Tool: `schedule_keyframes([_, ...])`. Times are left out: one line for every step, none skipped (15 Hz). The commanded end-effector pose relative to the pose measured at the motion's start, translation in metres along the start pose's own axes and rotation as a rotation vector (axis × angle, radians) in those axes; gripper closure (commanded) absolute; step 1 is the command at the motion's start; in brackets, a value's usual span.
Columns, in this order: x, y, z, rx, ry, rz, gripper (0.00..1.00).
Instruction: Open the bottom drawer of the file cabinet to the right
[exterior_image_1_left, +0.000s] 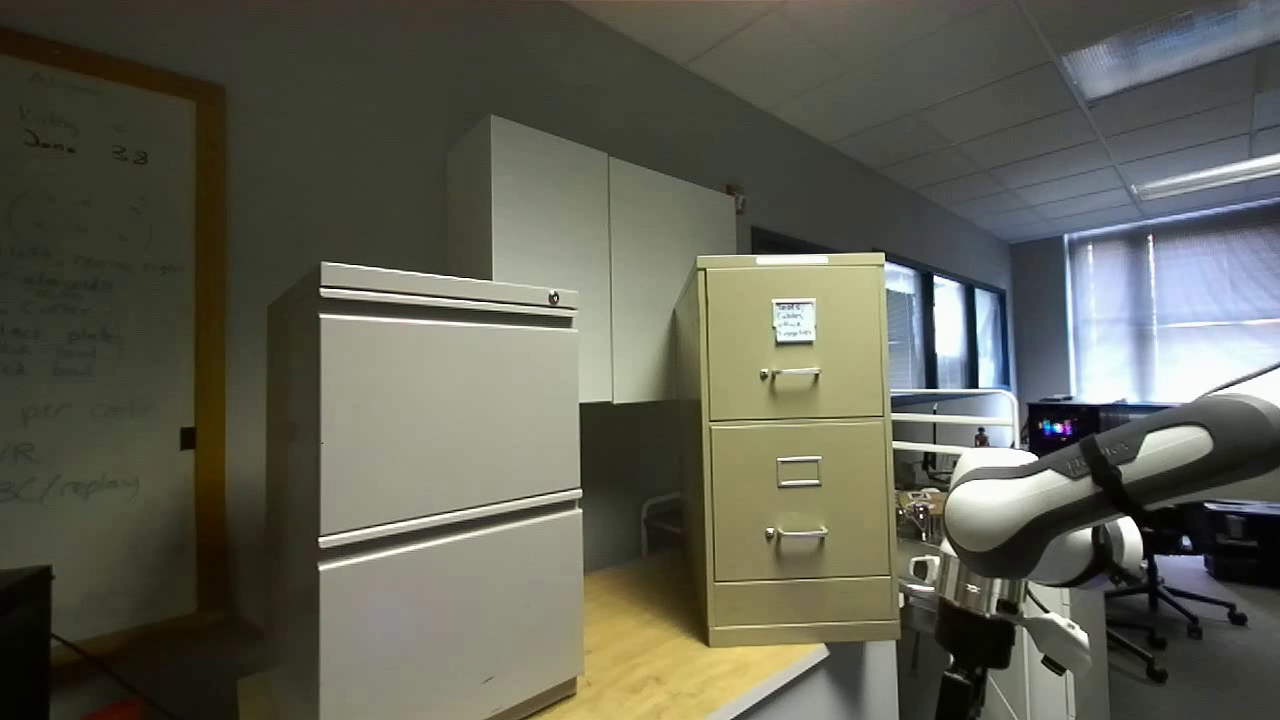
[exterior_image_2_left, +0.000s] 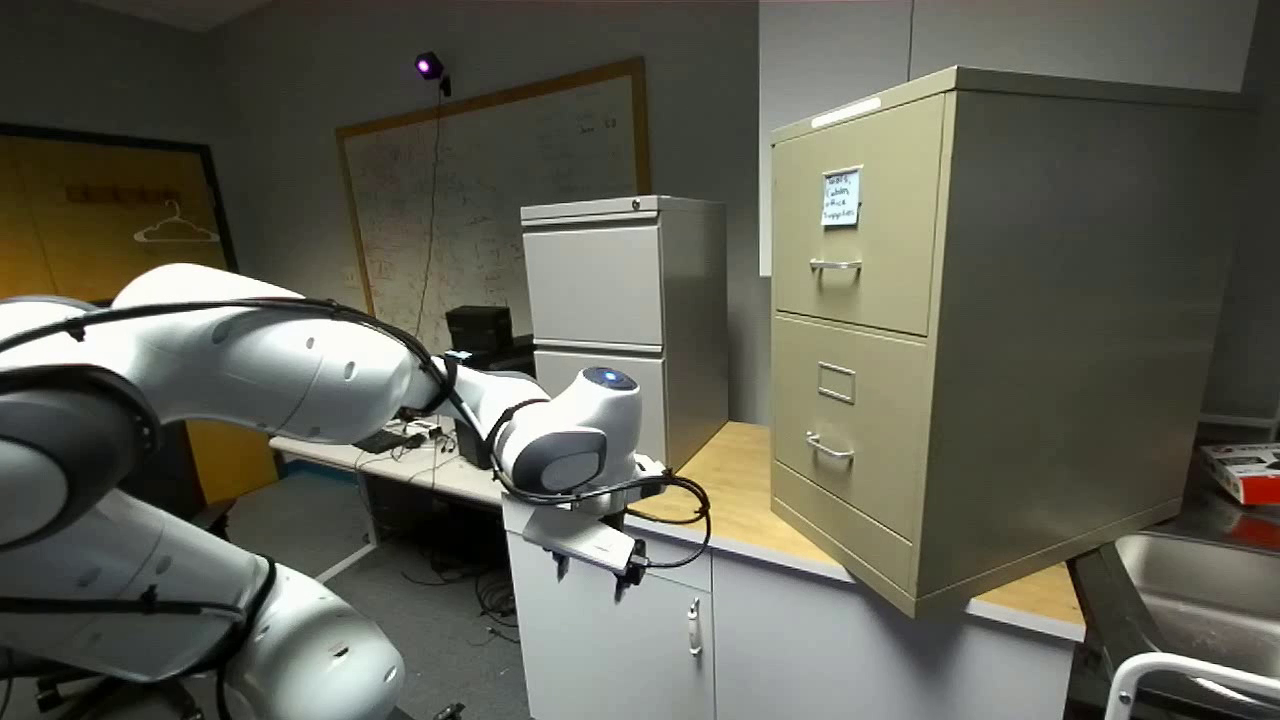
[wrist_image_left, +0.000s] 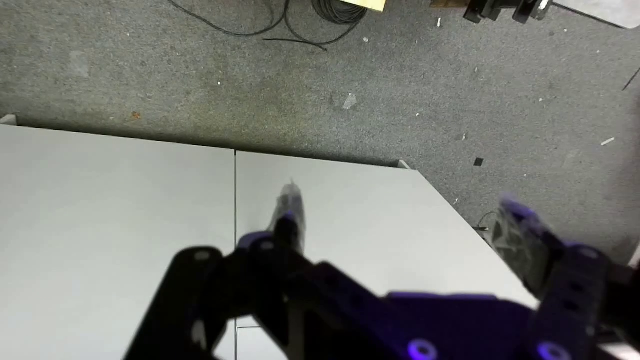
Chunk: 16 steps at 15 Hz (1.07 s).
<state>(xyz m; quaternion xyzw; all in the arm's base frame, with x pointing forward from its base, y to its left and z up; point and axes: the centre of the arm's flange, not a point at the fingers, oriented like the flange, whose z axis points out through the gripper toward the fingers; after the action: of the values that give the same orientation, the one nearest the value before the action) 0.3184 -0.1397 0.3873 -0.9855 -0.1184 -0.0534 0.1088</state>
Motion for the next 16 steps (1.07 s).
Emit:
schedule_keyframes([-0.003, 0.013, 0.002, -0.017, 0.023, 0.020, 0.00])
schedule_keyframes([-0.001, 0.021, 0.002, -0.028, 0.033, 0.032, 0.00])
schedule_keyframes([0.000, 0.026, 0.000, -0.035, 0.047, 0.046, 0.00])
schedule_keyframes([0.004, 0.035, -0.004, -0.054, 0.072, 0.066, 0.00])
schedule_keyframes([0.008, 0.041, -0.007, -0.060, 0.100, 0.084, 0.00])
schedule_keyframes([0.015, 0.051, -0.012, -0.097, 0.113, 0.102, 0.00])
schedule_keyframes([0.021, 0.058, -0.018, -0.105, 0.143, 0.114, 0.00])
schedule_keyframes([0.030, 0.068, -0.028, -0.115, 0.186, 0.143, 0.00])
schedule_keyframes([0.039, 0.078, -0.040, -0.113, 0.232, 0.177, 0.00])
schedule_keyframes([0.047, 0.086, -0.053, -0.108, 0.280, 0.206, 0.00])
schedule_keyframes([0.057, 0.098, -0.069, -0.109, 0.330, 0.247, 0.00])
schedule_keyframes([0.066, 0.110, -0.086, -0.100, 0.380, 0.284, 0.00])
schedule_keyframes([0.074, 0.120, -0.101, -0.092, 0.422, 0.327, 0.00])
schedule_keyframes([0.083, 0.134, -0.118, -0.075, 0.463, 0.377, 0.00])
schedule_keyframes([0.090, 0.147, -0.131, -0.059, 0.502, 0.422, 0.00])
schedule_keyframes([0.097, 0.160, -0.142, -0.049, 0.539, 0.467, 0.00])
